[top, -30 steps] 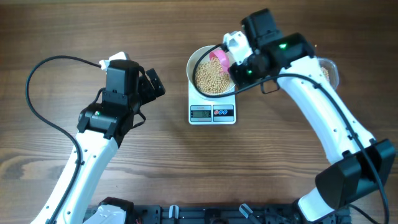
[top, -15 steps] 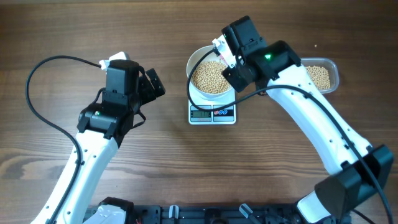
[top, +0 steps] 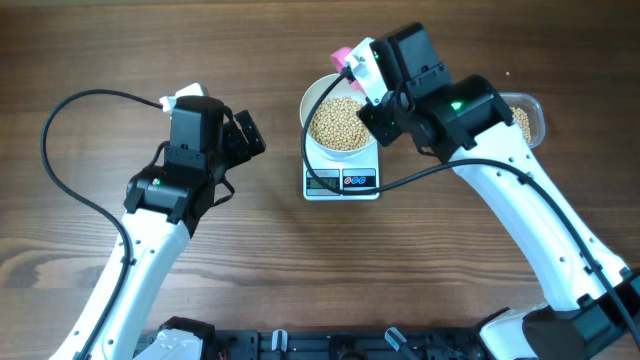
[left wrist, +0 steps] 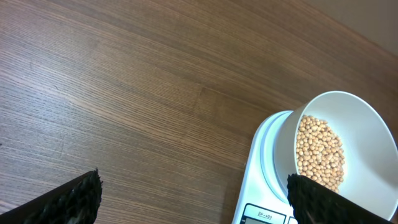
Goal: Scoop item into bowl and weigh 150g on scale
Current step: 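Tip the scoop with the right gripper to pour soybeans into bowl, then move the empty scoop with the right gripper back to the tub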
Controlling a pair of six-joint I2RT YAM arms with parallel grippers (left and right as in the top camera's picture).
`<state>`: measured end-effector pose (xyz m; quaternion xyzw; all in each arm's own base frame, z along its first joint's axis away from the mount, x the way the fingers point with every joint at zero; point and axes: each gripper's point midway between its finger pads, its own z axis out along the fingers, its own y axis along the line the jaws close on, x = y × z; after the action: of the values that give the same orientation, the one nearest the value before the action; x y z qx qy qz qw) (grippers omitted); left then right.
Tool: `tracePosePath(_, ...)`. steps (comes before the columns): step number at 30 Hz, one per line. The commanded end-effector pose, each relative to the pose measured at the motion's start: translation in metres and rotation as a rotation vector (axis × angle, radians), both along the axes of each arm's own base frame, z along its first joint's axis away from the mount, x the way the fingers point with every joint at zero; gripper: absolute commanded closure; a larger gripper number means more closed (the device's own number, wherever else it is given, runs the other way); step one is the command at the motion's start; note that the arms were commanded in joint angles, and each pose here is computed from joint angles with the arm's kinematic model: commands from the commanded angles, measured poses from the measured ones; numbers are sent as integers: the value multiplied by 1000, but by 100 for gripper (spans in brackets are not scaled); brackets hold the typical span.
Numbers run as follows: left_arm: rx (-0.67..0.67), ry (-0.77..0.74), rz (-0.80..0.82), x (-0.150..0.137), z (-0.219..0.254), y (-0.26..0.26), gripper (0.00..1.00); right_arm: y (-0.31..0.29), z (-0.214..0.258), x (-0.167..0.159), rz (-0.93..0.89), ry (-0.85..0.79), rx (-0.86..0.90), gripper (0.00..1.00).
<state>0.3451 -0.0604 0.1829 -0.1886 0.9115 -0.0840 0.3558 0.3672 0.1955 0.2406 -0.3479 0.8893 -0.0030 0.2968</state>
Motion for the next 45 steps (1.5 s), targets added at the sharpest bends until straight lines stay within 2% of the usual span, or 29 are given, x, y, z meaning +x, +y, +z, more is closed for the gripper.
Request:
tracePosePath(1,0,2,7,1,-1,2,0,9,16,-1,-51,2,111,96)
tracePosePath(6,0,2,7,1,-1,2,0,22,17,-11,-54,125,298,96)
tracePosePath(9,0,2,7,1,-1,2,0,16,26,-12,-47,240,491,96)
tracePosePath(11,0,2,7,1,-1,2,0,-10,32,-8,-103,315,612,96)
tracePosePath(16,0,2,7,1,-1,2,0,-109,16,-2,-401,385,636,96)
tracePosePath(19,0,2,7,1,-1,2,0,-162,4,-8,-552,394,588,96)
tracePosePath(24,0,2,7,1,-1,2,0,-271,-19,-24,-902,313,270,96)
tracePosePath(33,0,2,7,1,-1,2,0,-263,-42,-34,-743,374,184,96)
tracePosePath(45,0,2,6,1,-1,2,0,-267,-44,-27,-675,333,146,96)
